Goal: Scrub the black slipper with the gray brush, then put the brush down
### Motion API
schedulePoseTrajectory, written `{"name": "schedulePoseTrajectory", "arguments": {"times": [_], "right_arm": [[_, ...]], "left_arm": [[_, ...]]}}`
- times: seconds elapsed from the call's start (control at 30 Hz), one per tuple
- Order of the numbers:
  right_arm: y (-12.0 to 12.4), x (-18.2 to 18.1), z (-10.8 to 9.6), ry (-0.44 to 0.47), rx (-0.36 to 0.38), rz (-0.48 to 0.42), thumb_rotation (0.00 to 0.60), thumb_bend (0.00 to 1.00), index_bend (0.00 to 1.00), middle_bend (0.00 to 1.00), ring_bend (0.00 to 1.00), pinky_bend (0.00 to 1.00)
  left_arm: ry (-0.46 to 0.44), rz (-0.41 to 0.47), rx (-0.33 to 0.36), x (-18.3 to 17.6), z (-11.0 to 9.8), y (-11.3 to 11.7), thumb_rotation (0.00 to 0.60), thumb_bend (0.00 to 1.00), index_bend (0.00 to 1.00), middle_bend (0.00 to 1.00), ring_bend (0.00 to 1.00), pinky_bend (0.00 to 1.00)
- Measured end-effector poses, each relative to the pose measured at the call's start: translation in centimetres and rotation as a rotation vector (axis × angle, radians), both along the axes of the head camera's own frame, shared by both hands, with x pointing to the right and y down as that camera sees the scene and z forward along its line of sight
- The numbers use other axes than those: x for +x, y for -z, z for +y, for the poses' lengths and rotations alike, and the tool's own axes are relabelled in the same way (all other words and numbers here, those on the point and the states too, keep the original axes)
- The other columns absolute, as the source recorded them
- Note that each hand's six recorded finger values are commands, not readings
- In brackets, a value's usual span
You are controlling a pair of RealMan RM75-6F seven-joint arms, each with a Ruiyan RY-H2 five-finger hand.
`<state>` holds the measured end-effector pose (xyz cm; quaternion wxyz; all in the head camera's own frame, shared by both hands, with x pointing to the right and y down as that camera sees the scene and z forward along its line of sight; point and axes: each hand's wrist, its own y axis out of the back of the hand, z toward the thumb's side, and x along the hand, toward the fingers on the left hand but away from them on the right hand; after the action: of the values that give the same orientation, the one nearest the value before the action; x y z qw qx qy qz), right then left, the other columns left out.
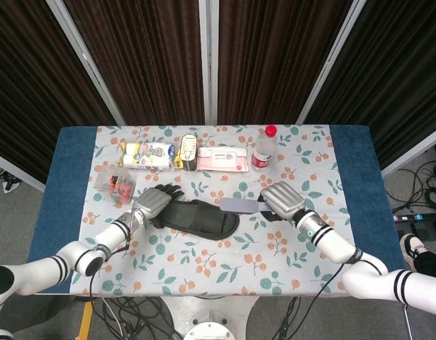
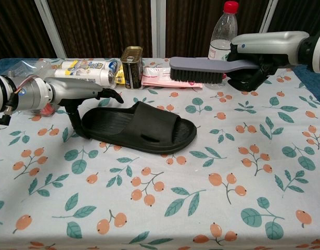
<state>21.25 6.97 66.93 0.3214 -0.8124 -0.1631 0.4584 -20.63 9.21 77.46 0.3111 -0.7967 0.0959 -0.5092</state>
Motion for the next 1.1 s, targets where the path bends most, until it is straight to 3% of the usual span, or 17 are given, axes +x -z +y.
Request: {"name": "schedulePoseTrajectory", "arguments": {"times": [0.13, 0.3, 0.8, 1.1], "right_arm": [[-1.3, -1.0, 0.5, 0.020, -0.010, 0.004, 0.600, 0.61, 1.00, 0.97, 1.00, 1.00], [-3.3, -3.0, 1.2, 0.070, -0.013, 0.017, 0.600, 0.61, 1.00, 0.97, 1.00, 1.00], [-7.5, -8.0, 1.4, 0.209, 0.126, 0.099, 0.600, 0.61, 1.00, 0.97, 1.00, 1.00], [-7.3, -6.3, 3.3, 0.339, 0.118, 0.160, 0.600, 0.61, 1.00, 0.98, 1.00, 1.00]], "left_arm": [[0.012, 0.007, 0.010, 0.2, -0.1, -0.2, 0.600, 0.16, 0.30, 0.35, 0.22, 0.20], [0.017, 0.016, 0.027, 0.3, 0.2, -0.5, 0.600, 0.16, 0.36, 0.41, 0.27, 0.22], [-0.005, 0.032, 0.063, 0.8, 0.2, -0.1, 0.600, 0.16, 0.37, 0.42, 0.27, 0.22], [-0.005, 0.021, 0.063, 0.5, 0.1, -0.2, 0.600, 0.16, 0.37, 0.42, 0.27, 0.22]]}}
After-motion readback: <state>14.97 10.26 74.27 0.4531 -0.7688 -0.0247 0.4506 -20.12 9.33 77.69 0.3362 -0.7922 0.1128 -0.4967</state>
